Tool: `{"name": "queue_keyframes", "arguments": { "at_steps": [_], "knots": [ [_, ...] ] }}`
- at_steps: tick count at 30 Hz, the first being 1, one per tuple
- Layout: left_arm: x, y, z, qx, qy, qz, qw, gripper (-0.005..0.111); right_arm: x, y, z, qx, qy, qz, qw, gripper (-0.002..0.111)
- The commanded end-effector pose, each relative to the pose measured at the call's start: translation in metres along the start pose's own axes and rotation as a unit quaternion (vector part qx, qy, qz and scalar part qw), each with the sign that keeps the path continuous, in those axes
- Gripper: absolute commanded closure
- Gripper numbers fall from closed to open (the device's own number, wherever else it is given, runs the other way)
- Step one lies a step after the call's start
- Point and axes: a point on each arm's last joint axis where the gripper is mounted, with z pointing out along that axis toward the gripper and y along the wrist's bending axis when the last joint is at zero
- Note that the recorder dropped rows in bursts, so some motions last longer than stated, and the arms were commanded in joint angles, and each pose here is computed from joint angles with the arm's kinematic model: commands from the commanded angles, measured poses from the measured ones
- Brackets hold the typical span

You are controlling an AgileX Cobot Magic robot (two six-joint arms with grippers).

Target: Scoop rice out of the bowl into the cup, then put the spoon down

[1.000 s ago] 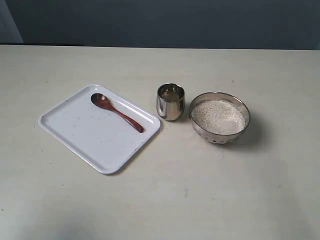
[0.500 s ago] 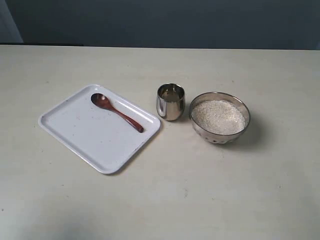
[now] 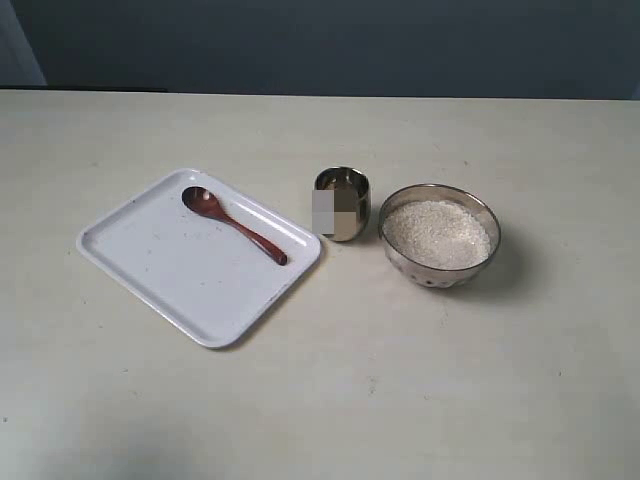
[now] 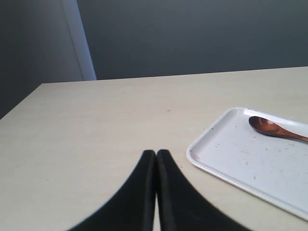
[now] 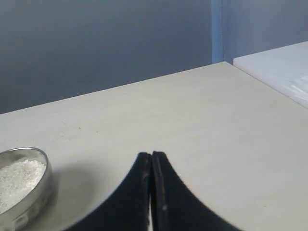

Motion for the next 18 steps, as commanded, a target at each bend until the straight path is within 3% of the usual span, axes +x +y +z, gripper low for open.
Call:
{"name": "queue_keyframes", "arguments": {
  "at_steps": [1, 18],
  "knots": [
    [-0.0022, 0.0005, -0.0005, -0.003, -0.010, -0.001, 1.000, 0.106, 0.0009, -0.0001, -0.0003, 0.001, 0.002, 0.008, 1.000, 0.109],
    [-0.0022, 0.0005, -0.0005, -0.003, -0.010, -0.001, 1.000, 0.106, 0.0026, 0.0030, -0.0004, -0.017, 0.010, -0.066, 0.998, 0.109]
  ]
}}
